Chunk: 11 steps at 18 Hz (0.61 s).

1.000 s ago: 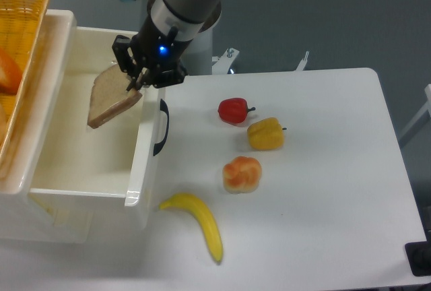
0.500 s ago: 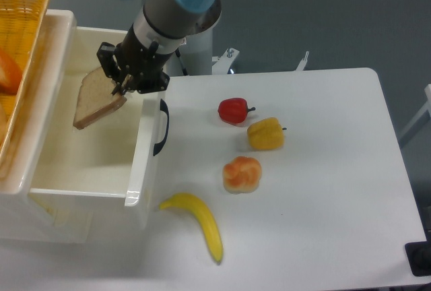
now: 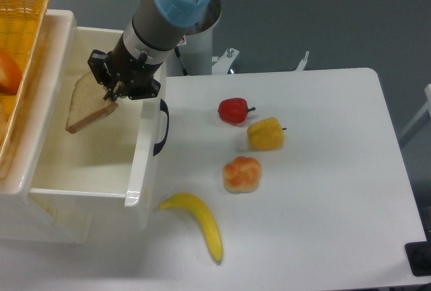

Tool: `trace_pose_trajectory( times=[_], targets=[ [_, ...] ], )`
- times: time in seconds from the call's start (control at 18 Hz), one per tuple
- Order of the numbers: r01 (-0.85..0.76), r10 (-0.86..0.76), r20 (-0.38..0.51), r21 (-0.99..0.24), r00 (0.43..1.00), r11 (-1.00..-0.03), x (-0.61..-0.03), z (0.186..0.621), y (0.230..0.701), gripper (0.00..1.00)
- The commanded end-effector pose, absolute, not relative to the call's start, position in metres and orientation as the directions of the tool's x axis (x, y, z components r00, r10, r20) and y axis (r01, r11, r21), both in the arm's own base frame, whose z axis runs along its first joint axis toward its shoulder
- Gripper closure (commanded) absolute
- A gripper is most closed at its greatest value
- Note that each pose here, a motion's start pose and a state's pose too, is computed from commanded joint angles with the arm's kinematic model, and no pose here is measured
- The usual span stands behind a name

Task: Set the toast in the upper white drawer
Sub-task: 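Lower the toast slice down into the white drawer, then open the gripper to release the toast inside the drawer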

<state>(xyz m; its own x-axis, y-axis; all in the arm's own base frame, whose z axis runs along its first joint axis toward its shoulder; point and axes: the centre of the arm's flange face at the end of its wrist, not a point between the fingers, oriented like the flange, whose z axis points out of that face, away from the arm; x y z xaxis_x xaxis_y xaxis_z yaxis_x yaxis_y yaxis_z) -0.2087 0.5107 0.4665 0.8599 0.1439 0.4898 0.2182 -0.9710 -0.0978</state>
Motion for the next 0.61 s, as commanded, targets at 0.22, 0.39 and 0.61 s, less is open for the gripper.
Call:
trace_pose_trajectory(
  times=[0.22,0.39,0.61],
  targets=[
    [0.213,0.141,0.491,-0.093,0.86,-0.973,-0.2035,0.4657,0.5133,0.81],
    [0.213,0.142,0.492,-0.092,0.859,-0.973,-0.2034,0.4649,0.5132,0.77],
    [0.213,0.143,0.491,-0.09,0.859,-0.973,-0.2038,0.4635,0.5134,0.76]
  ],
)
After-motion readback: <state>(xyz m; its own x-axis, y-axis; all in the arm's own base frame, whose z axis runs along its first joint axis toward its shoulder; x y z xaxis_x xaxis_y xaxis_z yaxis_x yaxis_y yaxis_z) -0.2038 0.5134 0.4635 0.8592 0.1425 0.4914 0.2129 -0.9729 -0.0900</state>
